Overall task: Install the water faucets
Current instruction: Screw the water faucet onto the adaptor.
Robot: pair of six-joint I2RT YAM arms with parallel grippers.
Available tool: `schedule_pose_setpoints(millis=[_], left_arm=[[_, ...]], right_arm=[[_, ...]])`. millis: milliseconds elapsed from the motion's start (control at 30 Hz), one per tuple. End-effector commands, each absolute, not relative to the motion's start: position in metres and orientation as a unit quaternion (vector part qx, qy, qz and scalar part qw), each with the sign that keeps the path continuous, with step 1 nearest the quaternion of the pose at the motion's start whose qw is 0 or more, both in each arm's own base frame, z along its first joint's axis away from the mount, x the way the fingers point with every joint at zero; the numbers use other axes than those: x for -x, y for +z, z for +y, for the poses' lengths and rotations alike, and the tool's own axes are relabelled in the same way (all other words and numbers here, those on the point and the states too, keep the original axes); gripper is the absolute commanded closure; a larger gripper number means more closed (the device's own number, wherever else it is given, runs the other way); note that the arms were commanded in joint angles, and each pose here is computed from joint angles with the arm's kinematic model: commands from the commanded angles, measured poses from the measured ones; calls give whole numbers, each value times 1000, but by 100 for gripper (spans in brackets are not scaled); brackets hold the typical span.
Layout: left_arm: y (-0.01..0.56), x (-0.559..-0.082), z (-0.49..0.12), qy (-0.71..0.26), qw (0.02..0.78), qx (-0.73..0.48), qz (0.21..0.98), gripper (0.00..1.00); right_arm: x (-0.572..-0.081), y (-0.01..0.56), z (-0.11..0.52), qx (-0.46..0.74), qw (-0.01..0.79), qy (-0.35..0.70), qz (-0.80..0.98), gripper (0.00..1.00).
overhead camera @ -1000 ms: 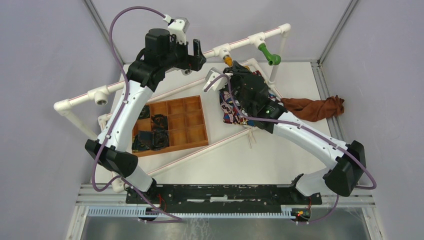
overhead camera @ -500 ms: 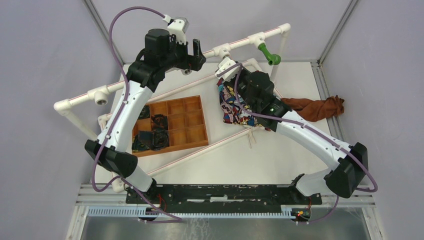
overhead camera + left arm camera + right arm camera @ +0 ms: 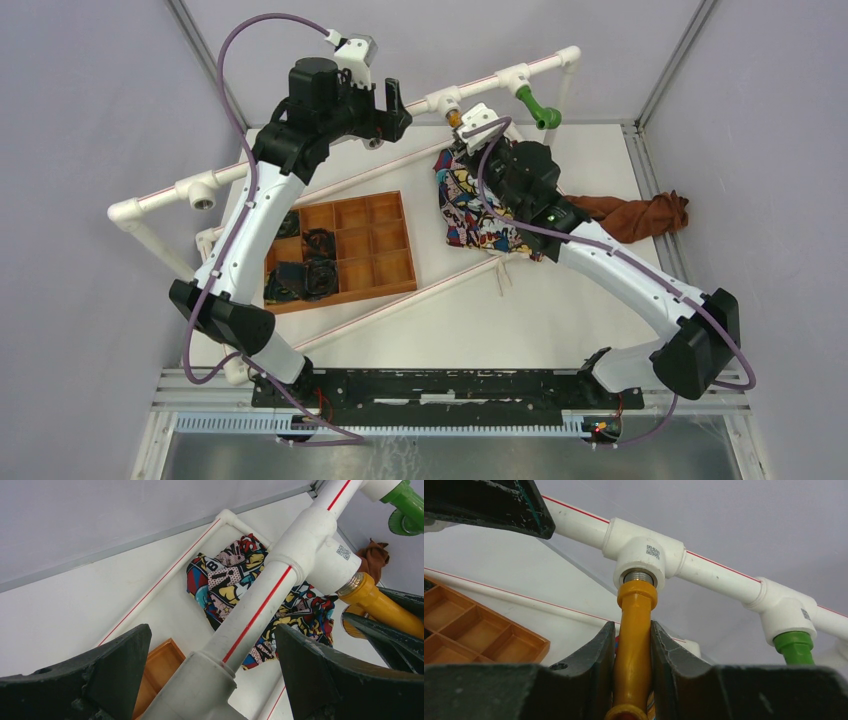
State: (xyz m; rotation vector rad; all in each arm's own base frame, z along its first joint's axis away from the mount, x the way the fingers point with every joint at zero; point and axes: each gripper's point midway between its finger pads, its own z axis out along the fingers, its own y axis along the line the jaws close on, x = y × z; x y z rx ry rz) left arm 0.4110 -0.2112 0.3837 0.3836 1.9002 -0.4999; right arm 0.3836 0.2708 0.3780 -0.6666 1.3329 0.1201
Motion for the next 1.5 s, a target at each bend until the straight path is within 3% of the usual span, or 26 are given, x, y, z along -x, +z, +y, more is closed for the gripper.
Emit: schedule_pose_setpoints(millis=[0, 533, 967, 1467], left_arm=[[311, -356, -228, -244, 383, -190, 871, 0], [306, -353, -227, -243, 379, -194, 872, 0], [305, -351, -235, -262, 368, -191, 871, 0], [298, -353, -237, -264, 360, -188, 875, 0]], right_arm=[[-370, 420, 302, 276, 772, 179, 543, 100], [-372, 434, 291, 111, 702, 440, 549, 100], [-380, 432, 288, 0, 616, 552, 561, 100], [-389, 439, 286, -120, 555, 612, 551, 100]])
